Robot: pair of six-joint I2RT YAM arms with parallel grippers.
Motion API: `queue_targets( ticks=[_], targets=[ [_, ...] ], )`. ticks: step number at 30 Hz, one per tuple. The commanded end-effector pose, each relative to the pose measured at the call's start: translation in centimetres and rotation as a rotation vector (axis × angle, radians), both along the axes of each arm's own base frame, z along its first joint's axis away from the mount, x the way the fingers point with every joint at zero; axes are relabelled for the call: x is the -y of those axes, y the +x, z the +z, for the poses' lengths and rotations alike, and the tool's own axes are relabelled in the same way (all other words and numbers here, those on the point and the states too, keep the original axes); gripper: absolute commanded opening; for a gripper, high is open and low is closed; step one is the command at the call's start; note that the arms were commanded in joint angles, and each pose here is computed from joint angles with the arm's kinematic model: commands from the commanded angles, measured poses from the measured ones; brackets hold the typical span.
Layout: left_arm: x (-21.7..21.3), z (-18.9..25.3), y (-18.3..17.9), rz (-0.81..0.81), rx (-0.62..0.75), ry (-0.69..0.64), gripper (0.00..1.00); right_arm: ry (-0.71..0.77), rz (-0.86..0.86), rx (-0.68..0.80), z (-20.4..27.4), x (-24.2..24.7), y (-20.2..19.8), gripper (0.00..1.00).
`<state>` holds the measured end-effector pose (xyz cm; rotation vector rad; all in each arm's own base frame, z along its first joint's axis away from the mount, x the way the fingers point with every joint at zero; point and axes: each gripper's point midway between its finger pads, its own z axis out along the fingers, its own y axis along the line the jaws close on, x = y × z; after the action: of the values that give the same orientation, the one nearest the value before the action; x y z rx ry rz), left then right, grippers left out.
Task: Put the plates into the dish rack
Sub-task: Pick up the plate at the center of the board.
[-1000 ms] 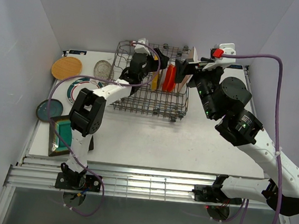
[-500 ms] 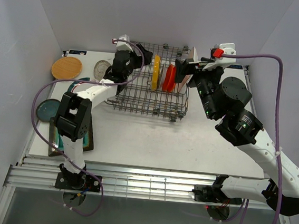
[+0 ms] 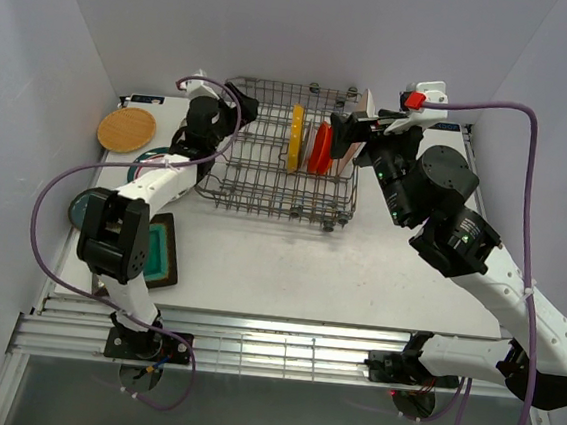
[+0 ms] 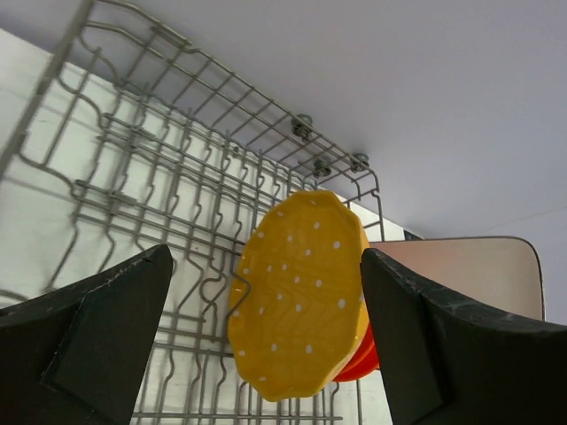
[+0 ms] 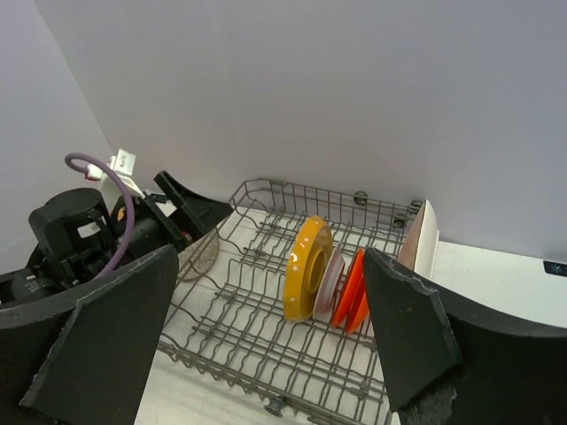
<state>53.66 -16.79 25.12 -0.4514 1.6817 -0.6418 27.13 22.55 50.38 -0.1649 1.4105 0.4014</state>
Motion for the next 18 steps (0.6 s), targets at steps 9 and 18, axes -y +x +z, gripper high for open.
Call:
queue_targets(
  ticks=[9,18],
  targets=[
    [-9.6,2.6,-8.4,0.281,-0.094,-0.033,0.98,0.082,0.048,0.034,3.1,0.5,-1.4,0.90],
    [-12.6,2.7,-13.5,0.404,-0.233,0.006,0.98,0.071,0.061,0.023,2.6,-0.4,-1.0,0.90]
  ],
)
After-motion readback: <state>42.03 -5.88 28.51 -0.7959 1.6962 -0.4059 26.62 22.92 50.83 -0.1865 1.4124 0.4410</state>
